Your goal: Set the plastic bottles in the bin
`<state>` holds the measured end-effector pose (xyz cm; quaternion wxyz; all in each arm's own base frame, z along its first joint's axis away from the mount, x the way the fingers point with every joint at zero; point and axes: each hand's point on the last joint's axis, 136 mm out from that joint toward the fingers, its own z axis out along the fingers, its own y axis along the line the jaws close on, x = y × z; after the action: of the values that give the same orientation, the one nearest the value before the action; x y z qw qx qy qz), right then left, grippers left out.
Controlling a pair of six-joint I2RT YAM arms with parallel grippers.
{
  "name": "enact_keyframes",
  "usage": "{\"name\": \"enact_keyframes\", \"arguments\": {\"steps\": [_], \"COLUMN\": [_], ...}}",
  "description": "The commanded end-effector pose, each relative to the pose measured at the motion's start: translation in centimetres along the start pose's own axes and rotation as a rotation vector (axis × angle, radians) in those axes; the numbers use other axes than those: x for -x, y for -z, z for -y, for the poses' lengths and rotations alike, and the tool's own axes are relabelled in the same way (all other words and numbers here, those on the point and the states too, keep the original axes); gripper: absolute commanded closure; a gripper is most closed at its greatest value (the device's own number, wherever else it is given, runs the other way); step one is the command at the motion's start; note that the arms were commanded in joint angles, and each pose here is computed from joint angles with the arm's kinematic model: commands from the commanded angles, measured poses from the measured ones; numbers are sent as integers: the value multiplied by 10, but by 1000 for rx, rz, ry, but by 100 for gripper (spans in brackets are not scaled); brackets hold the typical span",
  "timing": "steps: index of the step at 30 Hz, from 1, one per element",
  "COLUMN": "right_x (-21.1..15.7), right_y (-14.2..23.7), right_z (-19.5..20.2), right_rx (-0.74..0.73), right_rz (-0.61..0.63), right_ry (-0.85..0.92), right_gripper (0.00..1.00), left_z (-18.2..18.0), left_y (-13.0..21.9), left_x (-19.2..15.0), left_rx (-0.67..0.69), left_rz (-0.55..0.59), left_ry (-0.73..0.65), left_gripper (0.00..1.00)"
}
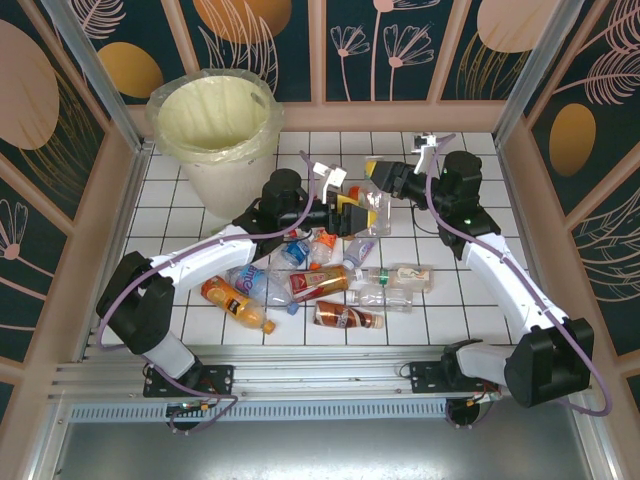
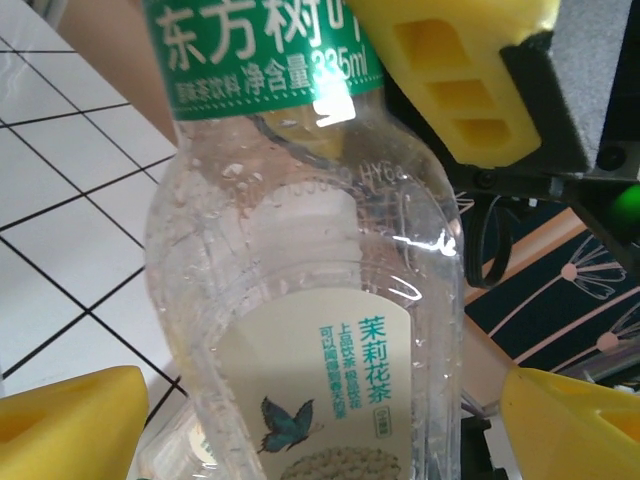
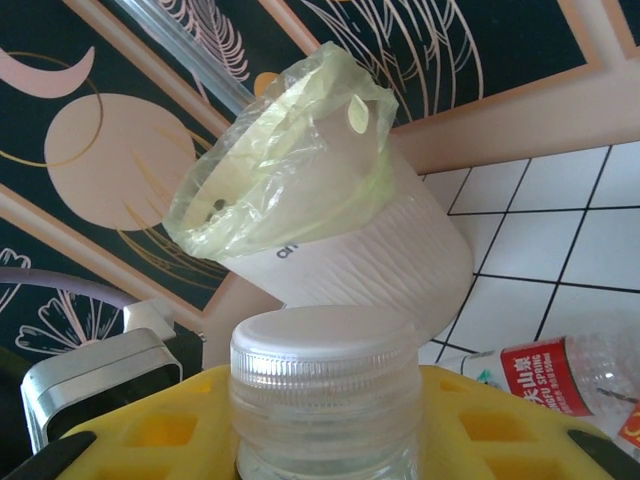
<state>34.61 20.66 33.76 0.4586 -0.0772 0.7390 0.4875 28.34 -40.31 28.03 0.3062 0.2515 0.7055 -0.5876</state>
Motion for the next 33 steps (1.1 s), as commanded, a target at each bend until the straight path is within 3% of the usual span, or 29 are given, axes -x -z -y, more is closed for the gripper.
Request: {"name": "enact_keyframes", "arguments": {"steps": [1,13,26,30,33], "right_x": [9,4,0,-2,-3], "right_y": [0,-4,-4,-4,-3], "right_z": [-22,-20,-16,-14,-16], "right_rx": [81,75,47,43,47], "right_rz": [16,15,17,15,11], "right_ry": [26,21,30,29,27], "right_gripper": [60,60,60,56,46], "left_z": [10,11,12,13,10], "left_y": [-3,-9,-10,-7,-4], "left_x": [-1,1,1,3,3], "left_rx": [-56,-63,-57,-39,-13], "left_rz": [-8,3,1,14,19], "left_ry": [-15,6,15,6,1], "left_gripper": [9,19,41,45,46]}}
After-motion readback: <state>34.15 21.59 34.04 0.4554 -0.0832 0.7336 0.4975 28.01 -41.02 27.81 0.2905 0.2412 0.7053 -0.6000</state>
